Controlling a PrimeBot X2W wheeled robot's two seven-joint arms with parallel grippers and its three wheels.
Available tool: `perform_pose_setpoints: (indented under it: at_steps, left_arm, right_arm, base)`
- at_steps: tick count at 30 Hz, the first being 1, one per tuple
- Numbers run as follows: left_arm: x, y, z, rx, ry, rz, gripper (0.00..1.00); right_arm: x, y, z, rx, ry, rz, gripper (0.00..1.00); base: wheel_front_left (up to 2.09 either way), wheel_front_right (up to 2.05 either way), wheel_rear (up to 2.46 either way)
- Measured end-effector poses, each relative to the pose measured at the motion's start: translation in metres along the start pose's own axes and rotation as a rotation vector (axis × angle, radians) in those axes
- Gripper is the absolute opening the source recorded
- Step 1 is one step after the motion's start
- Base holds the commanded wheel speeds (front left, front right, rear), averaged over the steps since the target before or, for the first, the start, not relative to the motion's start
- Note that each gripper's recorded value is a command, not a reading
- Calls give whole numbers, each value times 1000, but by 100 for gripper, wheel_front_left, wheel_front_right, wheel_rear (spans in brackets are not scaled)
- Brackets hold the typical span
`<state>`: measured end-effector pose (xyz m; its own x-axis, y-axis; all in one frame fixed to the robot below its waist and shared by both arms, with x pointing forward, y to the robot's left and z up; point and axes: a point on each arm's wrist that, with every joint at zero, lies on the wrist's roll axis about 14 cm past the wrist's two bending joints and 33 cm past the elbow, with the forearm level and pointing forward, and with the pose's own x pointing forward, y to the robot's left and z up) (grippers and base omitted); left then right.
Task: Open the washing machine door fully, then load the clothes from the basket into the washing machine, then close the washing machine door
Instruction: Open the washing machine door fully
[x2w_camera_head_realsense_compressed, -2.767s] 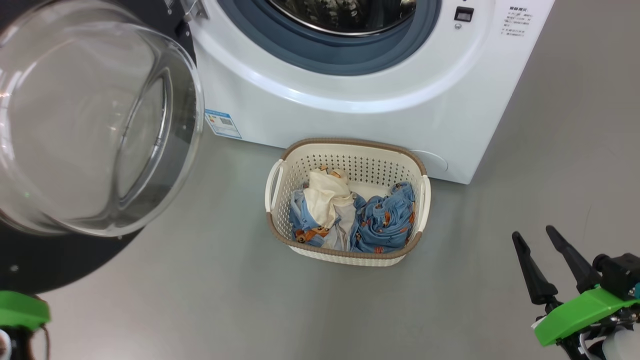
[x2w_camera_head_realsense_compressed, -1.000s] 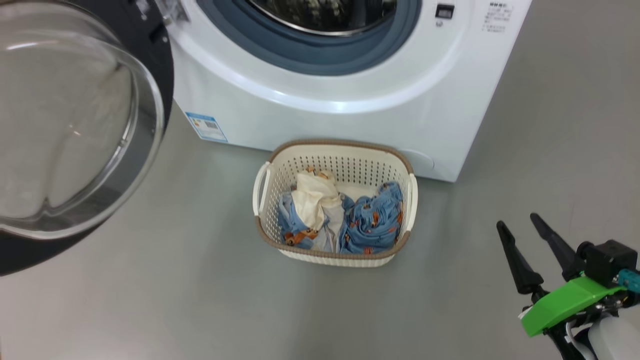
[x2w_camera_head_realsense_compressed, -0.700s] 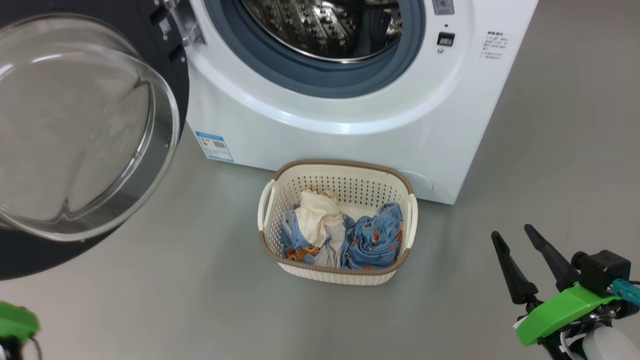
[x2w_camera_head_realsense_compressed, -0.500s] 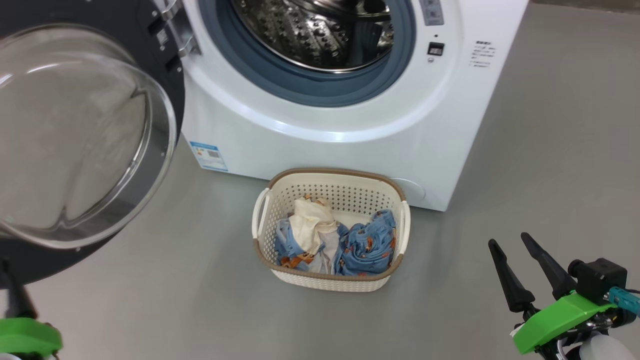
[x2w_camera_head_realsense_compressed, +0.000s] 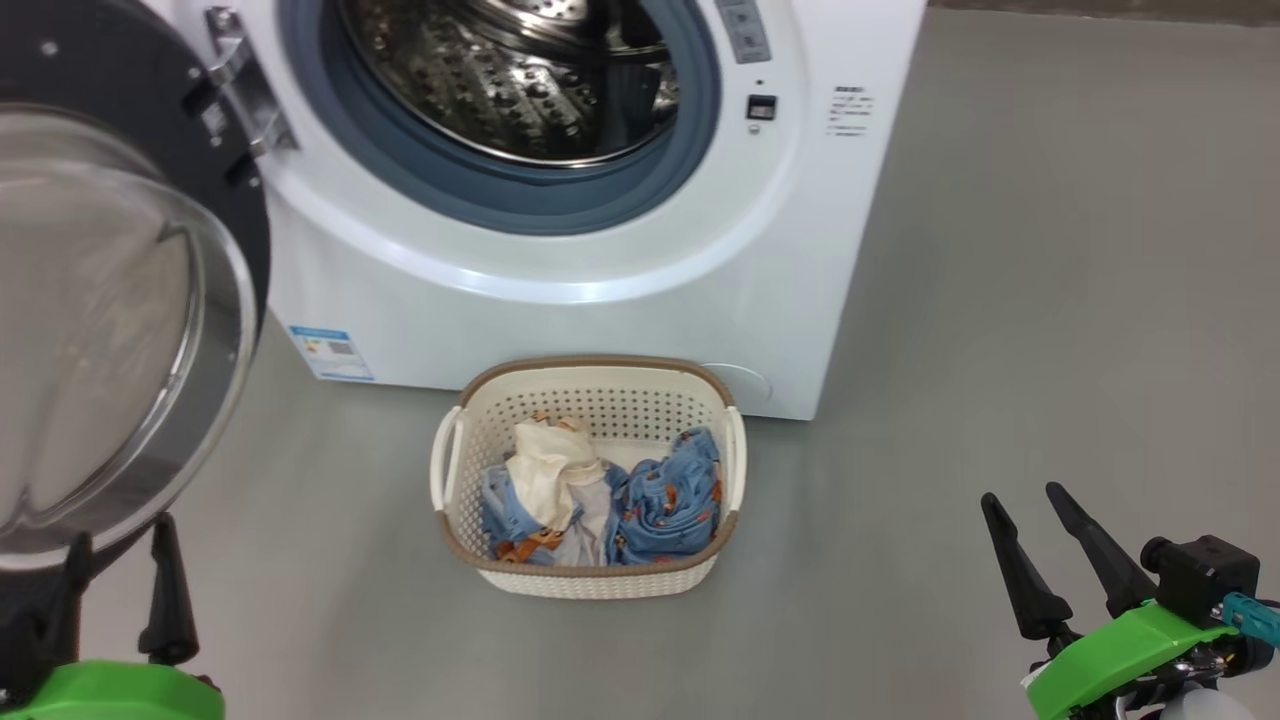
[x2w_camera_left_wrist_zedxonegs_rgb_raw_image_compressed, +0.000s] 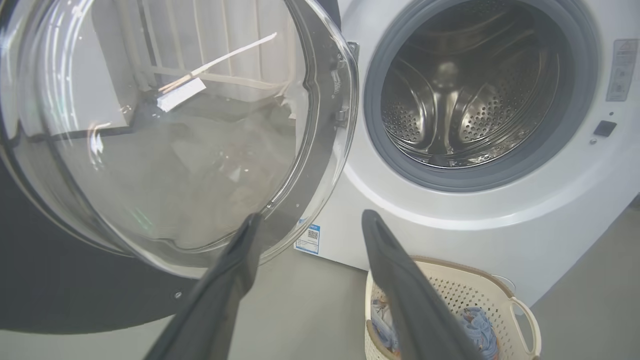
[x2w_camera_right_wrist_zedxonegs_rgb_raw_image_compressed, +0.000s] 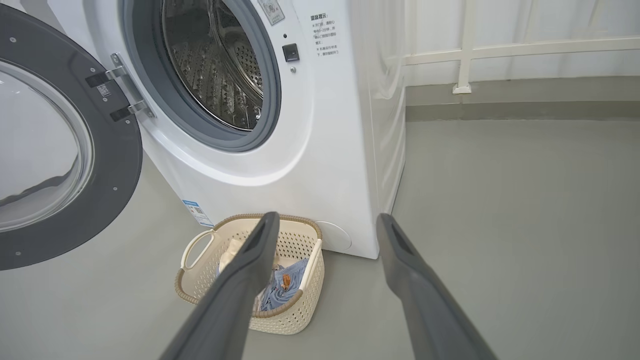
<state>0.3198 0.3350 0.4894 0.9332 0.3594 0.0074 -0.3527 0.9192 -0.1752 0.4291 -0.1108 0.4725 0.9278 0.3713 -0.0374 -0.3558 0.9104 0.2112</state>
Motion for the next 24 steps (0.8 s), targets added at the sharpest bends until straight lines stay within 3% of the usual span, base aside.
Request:
perform_pose_setpoints:
  at_steps: [17, 24]
  left_arm:
    - [12, -104, -21, -48, 62, -322, 100]
    - [8, -130, -27, -69, 82, -399, 100]
  right_arm:
    - [-53, -50, 14, -1, -46, -183, 100]
    - [-76, -65, 17, 0, -57, -246, 100]
  base:
    - [0, 0, 0]
    - [0, 0, 0]
